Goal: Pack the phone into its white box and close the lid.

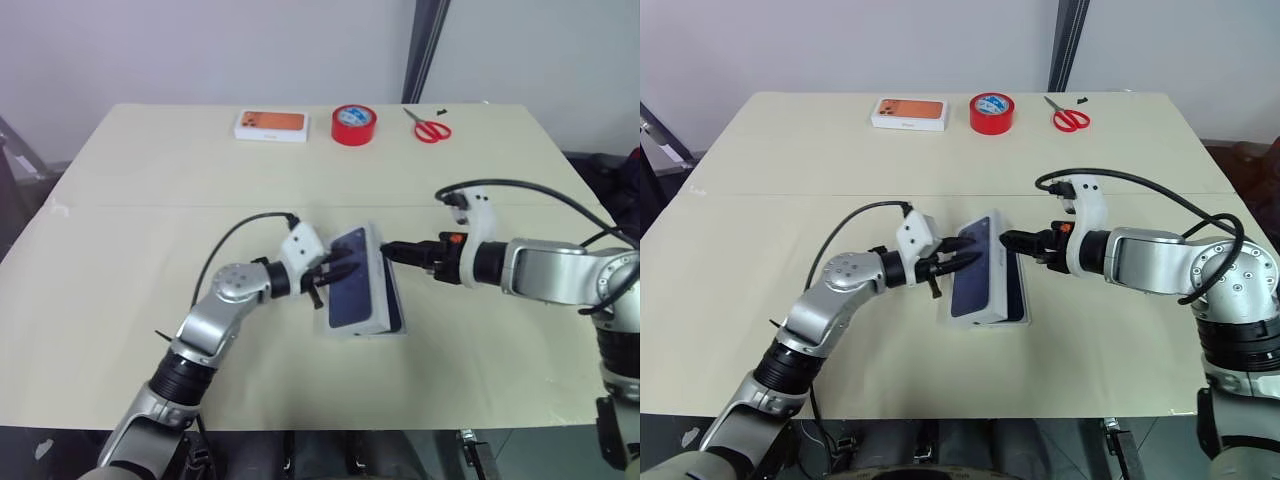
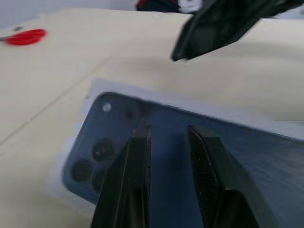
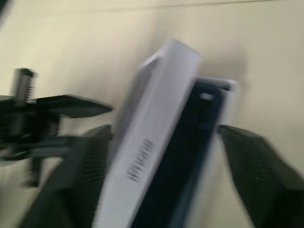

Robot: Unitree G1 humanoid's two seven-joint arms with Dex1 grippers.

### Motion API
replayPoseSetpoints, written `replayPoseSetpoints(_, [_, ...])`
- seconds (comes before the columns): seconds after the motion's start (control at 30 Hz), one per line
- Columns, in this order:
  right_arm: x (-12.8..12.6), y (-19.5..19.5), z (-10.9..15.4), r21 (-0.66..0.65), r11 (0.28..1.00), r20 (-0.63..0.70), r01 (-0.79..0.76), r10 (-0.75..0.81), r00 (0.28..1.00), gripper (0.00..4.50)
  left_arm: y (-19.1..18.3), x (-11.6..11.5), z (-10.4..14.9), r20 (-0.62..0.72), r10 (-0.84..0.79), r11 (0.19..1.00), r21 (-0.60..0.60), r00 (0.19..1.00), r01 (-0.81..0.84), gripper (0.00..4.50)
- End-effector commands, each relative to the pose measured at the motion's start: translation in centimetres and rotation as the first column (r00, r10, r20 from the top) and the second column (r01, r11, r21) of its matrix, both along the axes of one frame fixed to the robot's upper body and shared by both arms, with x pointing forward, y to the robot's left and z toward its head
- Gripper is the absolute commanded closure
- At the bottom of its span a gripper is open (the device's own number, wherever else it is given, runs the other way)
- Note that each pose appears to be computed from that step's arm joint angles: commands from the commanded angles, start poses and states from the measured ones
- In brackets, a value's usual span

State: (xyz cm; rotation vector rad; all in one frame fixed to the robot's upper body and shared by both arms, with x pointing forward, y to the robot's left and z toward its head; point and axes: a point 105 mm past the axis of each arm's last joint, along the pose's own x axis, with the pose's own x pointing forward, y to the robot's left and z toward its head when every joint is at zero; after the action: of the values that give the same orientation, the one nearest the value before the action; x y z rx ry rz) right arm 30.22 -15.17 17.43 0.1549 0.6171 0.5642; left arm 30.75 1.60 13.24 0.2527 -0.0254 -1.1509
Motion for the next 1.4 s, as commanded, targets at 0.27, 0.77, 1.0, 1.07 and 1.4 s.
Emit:
replayPoseSetpoints(0.27, [0.2, -1.5, -1.2, -0.598, 0.789, 0.213, -0.144, 0.33, 0.92, 4.47, 5.1, 1.8, 3.1, -0.032, 0.222, 0.975, -0.027, 0.975, -0.222, 3.25])
replayPoseSetpoints(0.77, [-0.7, 1.1, -2.5, -0.642, 0.71, 0.208, -0.289, 0.524, 0.826, 4.47, 2.8, 0.2, -2.4, -0.177, 0.092, 0.975, 0.216, 0.98, -0.053, 3.25])
replayPoseSetpoints(1.0, [-1.1, 1.1, -2.7, -0.665, 0.686, 0.183, -0.296, 0.534, 0.825, 4.47, 1.5, -0.2, -1.9, -0.186, 0.055, 0.986, 0.167, 0.981, -0.024, 3.25])
replayPoseSetpoints(1.07, [-1.2, 0.9, -2.8, -0.671, 0.681, 0.178, -0.295, 0.534, 0.827, 4.47, 1.2, -0.5, -1.7, -0.194, 0.045, 0.989, 0.146, 0.98, -0.016, 3.25])
replayPoseSetpoints(1.4, [-1.1, 0.6, -3.2, -0.674, 0.679, 0.159, -0.291, 0.517, 0.841, 4.47, 0.9, -0.8, -1.3, -0.197, 0.032, 0.991, 0.131, 0.98, -0.006, 3.25])
